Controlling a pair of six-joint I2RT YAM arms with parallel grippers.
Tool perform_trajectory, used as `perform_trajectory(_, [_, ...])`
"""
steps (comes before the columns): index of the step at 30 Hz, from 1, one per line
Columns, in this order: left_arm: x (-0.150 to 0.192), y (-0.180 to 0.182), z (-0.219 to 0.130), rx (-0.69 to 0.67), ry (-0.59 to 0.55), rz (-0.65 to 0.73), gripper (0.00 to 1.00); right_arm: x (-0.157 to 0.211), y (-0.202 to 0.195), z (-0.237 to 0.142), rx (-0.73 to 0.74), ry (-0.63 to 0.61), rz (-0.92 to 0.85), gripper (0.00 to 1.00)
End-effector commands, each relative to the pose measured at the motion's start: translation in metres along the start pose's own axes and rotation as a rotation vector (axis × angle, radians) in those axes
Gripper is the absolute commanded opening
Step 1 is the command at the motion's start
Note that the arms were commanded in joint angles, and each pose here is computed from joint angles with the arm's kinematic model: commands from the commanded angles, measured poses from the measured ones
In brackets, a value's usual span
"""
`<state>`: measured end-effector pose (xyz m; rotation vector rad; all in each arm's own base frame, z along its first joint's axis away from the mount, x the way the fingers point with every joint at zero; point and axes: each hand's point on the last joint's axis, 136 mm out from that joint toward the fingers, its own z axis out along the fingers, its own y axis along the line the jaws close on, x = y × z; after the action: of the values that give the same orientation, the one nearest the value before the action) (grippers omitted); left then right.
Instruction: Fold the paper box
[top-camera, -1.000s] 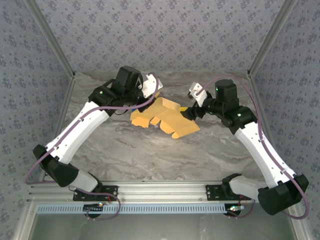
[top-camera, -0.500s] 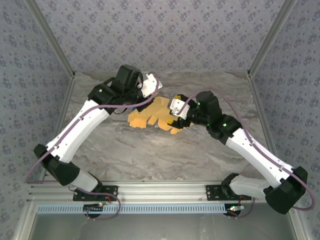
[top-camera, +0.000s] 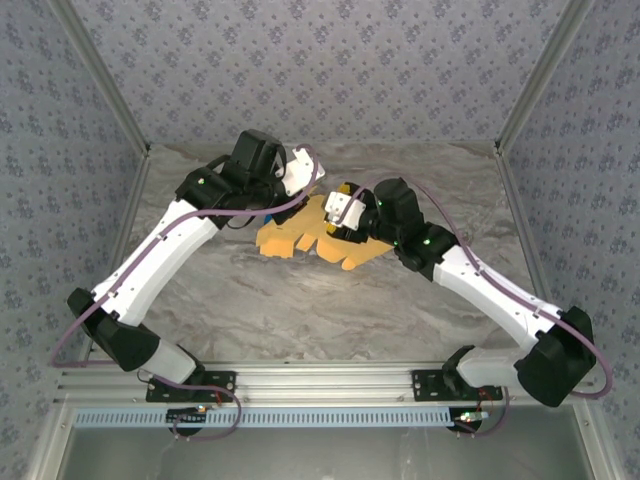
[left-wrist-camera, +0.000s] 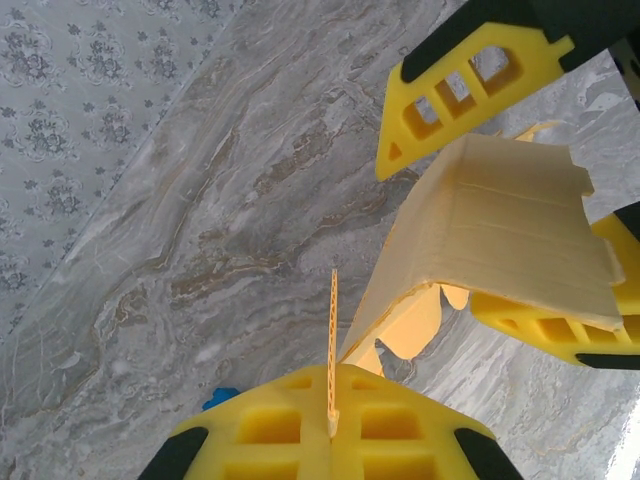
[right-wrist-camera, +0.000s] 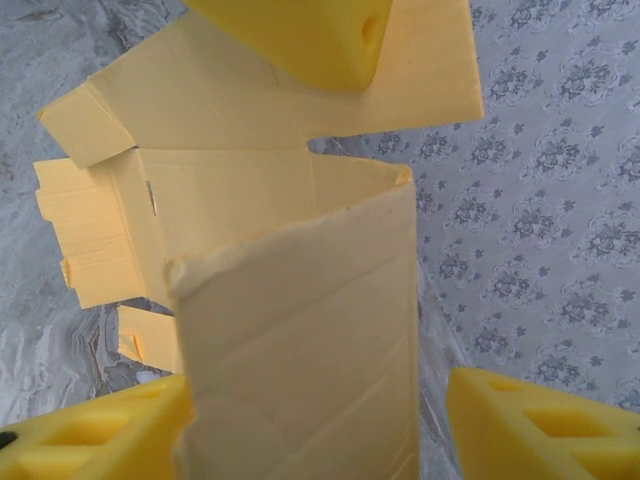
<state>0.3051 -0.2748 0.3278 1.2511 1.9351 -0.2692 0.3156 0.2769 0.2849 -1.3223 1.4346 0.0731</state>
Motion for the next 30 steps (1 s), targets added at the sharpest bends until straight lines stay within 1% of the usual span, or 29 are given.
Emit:
perform_trajectory(1, [-0.014, 0.002, -0.011, 0.004, -0.043, 0.007, 0.00, -0.006, -0.010, -0.003, 0.024, -0.026, 0.008, 0.59])
perform_trajectory(5, [-0.014, 0.003, -0.011, -0.002, -0.042, 0.013, 0.00, -0.002, -0.009, -0.010, -0.017, -0.015, 0.048, 0.46])
perform_trajectory(11, [-0.019, 0.002, -0.012, 0.004, -0.058, 0.025, 0.00, 0.006, -0.008, -0.022, -0.118, -0.014, 0.173, 0.26])
perform_trajectory(14, [-0.021, 0.002, -0.011, 0.008, -0.059, 0.030, 0.00, 0.006, -0.008, -0.026, -0.147, -0.015, 0.210, 0.19])
perform_trajectory(17, [-0.023, 0.003, -0.010, 0.008, -0.060, 0.034, 0.00, 0.009, -0.009, -0.029, -0.164, -0.011, 0.252, 0.14])
perform_trajectory(21, [-0.026, 0.004, -0.009, 0.008, -0.066, 0.034, 0.04, 0.012, -0.012, -0.034, -0.181, -0.010, 0.324, 0.05])
perform_trajectory(24, [-0.031, 0.005, -0.010, 0.006, -0.086, 0.033, 0.13, 0.015, -0.016, -0.039, -0.176, -0.018, 0.376, 0.00])
perform_trajectory(26, [-0.035, 0.006, -0.013, -0.002, -0.103, 0.027, 0.23, 0.019, -0.019, -0.044, -0.158, -0.026, 0.413, 0.00])
perform_trajectory(30, [-0.035, 0.014, -0.023, -0.027, -0.144, -0.014, 0.38, 0.024, -0.026, -0.057, -0.145, -0.049, 0.494, 0.00])
